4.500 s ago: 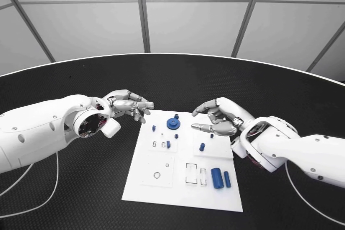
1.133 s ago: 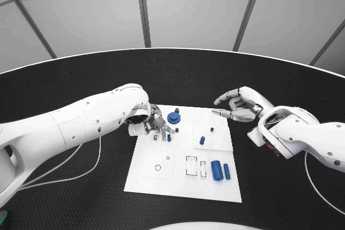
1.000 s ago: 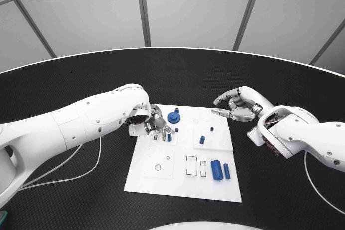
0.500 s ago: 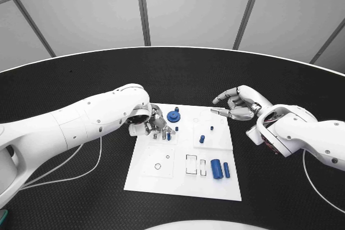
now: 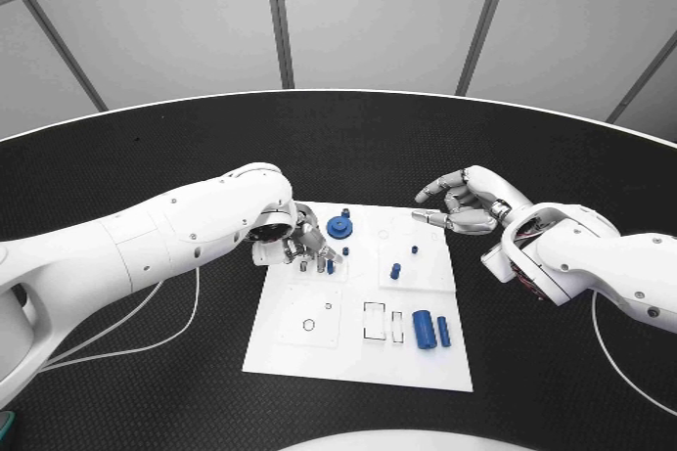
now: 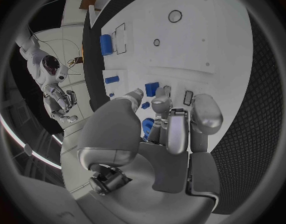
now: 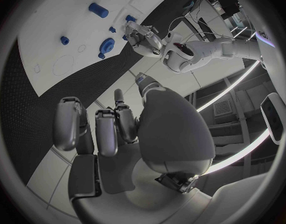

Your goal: Assemble the parts on the task board

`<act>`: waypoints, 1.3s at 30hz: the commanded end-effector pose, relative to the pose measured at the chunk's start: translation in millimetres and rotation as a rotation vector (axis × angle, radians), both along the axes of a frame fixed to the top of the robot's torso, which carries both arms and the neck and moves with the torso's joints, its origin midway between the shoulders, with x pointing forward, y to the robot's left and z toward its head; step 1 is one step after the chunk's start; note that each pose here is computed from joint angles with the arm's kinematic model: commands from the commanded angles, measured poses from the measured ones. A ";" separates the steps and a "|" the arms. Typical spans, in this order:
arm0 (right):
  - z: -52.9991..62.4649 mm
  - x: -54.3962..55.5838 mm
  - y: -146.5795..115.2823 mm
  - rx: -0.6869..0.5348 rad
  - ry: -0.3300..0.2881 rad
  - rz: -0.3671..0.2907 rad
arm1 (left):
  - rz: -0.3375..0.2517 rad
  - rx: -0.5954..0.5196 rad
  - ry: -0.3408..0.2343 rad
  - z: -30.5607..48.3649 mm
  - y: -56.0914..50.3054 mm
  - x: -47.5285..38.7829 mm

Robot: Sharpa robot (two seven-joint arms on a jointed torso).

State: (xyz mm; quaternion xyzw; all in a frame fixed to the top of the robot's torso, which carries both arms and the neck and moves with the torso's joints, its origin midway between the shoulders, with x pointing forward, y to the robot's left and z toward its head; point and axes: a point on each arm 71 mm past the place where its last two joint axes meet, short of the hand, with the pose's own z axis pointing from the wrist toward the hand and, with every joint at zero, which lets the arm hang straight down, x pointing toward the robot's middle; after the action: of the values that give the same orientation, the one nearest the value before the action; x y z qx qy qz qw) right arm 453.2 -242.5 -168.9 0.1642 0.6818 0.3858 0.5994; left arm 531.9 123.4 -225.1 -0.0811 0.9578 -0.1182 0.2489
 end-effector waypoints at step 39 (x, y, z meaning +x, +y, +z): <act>-1.5 1.4 1.5 -0.005 0.011 0.005 | -0.017 -0.020 0.023 -0.4 -3.2 -3.0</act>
State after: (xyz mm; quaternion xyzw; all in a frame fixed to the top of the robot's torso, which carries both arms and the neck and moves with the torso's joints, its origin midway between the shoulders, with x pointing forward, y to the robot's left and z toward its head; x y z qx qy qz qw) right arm 454.5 -241.0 -170.3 0.1635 0.6864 0.3848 0.5951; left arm 529.1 120.1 -225.4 -0.0769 0.9598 -0.1285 0.2374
